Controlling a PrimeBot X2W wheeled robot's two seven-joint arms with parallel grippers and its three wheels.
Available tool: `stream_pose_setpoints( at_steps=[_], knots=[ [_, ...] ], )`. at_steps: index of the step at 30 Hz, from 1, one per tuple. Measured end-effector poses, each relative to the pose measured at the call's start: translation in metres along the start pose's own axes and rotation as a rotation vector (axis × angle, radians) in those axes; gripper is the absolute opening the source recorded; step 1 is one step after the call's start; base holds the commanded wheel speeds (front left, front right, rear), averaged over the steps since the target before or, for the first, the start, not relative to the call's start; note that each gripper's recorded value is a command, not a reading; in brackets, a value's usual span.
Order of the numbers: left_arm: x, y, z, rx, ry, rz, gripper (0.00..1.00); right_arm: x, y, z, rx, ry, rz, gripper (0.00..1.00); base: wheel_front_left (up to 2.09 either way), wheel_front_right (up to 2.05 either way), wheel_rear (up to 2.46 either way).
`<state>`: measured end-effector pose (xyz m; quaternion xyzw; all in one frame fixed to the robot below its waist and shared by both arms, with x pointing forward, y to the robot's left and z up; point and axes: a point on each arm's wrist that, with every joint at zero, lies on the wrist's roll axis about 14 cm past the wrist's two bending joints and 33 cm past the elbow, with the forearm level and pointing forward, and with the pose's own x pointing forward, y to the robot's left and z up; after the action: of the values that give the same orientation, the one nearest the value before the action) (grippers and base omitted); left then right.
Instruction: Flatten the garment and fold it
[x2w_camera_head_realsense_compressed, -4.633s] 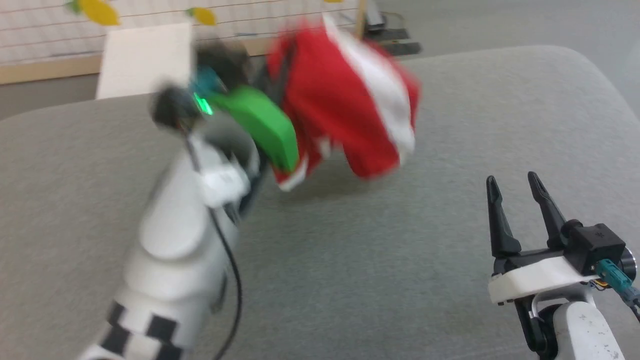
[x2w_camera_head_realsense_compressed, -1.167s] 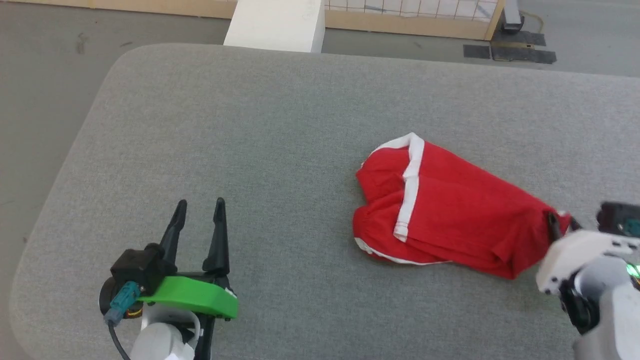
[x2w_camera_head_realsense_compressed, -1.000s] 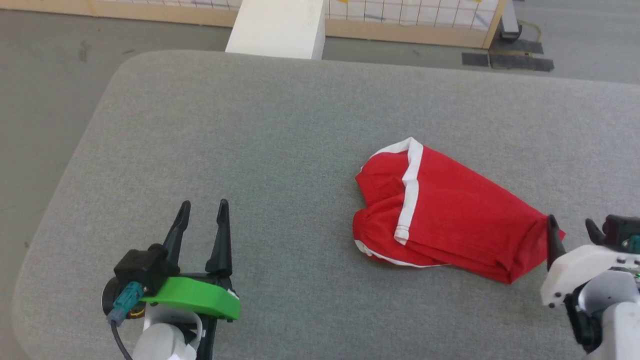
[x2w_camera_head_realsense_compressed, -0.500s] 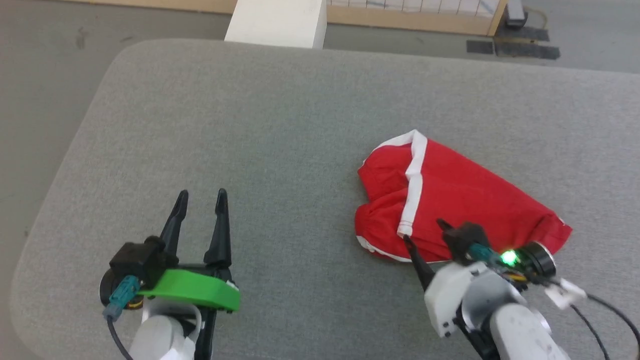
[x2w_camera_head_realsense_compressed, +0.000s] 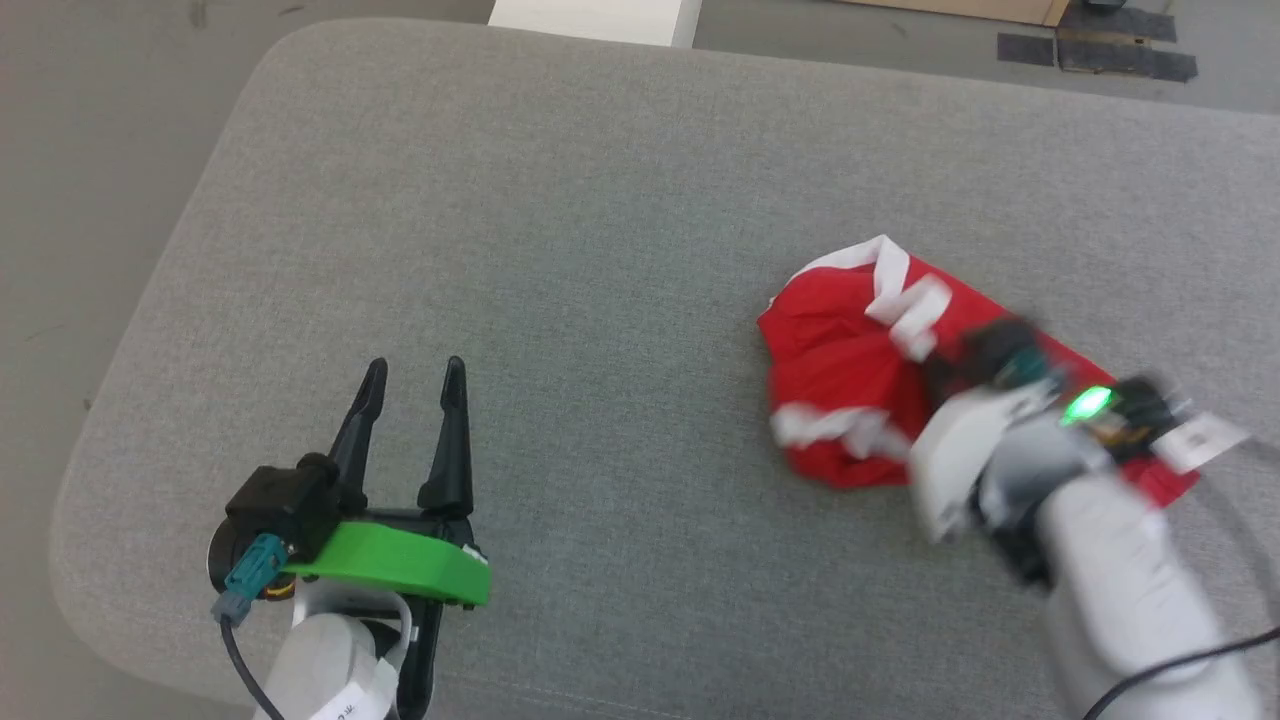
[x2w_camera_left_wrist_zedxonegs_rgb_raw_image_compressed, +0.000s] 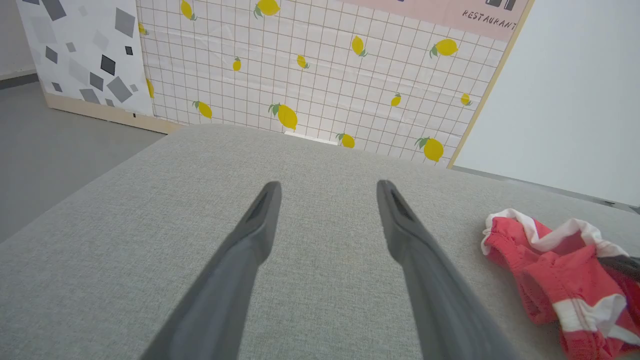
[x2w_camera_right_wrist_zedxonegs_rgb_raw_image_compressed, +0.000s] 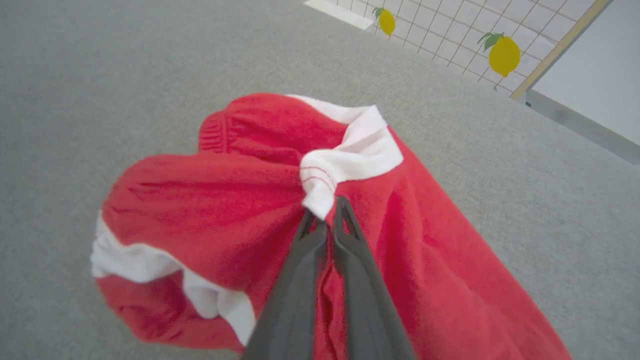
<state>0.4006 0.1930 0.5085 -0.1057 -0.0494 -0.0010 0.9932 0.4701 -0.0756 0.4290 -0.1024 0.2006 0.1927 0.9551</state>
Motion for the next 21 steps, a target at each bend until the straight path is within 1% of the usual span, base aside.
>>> stream_pose_setpoints(
  at_steps=[5, 7, 9, 10, 11, 12, 13, 15, 18, 21],
  knots=[
    [0.004, 0.000, 0.002, -0.003, -0.007, 0.001, 1.00, 0.013, -0.060, 0.047, 0.048, -0.093, -0.126, 0.00, 0.00, 0.00, 0.00],
    [0.006, -0.001, 0.002, -0.003, -0.009, -0.004, 1.00, 0.019, -0.077, 0.056, 0.087, -0.098, -0.154, 0.00, 0.00, 0.00, 0.00],
    [0.007, 0.000, 0.002, -0.004, -0.007, -0.001, 1.00, 0.025, -0.095, 0.057, 0.127, -0.079, -0.187, 0.00, 0.00, 0.00, 0.00],
    [0.007, 0.001, 0.001, -0.005, -0.005, 0.003, 1.00, 0.027, -0.106, 0.054, 0.149, -0.064, -0.211, 0.18, 0.00, 0.00, 0.00],
    [0.007, 0.002, 0.001, -0.003, -0.003, 0.005, 1.00, 0.028, -0.117, 0.049, 0.164, -0.048, -0.236, 0.71, 0.00, 0.00, 0.00],
    [0.007, 0.003, 0.001, -0.003, -0.002, 0.007, 1.00, 0.029, -0.123, 0.045, 0.164, -0.035, -0.253, 1.00, 0.00, 0.00, 0.00],
    [0.006, 0.004, 0.000, -0.003, 0.000, 0.011, 1.00, 0.028, -0.135, 0.035, 0.176, -0.010, -0.285, 1.00, 0.00, 0.00, 0.00],
    [0.005, 0.006, -0.001, -0.002, 0.004, 0.018, 1.00, 0.029, -0.143, 0.026, 0.202, -0.003, -0.316, 1.00, 0.00, 0.00, 0.00],
    [0.004, 0.010, -0.001, 0.001, 0.005, 0.031, 1.00, 0.029, -0.140, 0.028, 0.203, -0.049, -0.329, 1.00, 0.00, 0.00, 0.00],
    [0.003, 0.011, 0.001, 0.001, 0.002, 0.035, 1.00, 0.022, -0.129, 0.031, 0.216, -0.124, -0.327, 1.00, 0.00, 0.00, 0.00]
  ],
)
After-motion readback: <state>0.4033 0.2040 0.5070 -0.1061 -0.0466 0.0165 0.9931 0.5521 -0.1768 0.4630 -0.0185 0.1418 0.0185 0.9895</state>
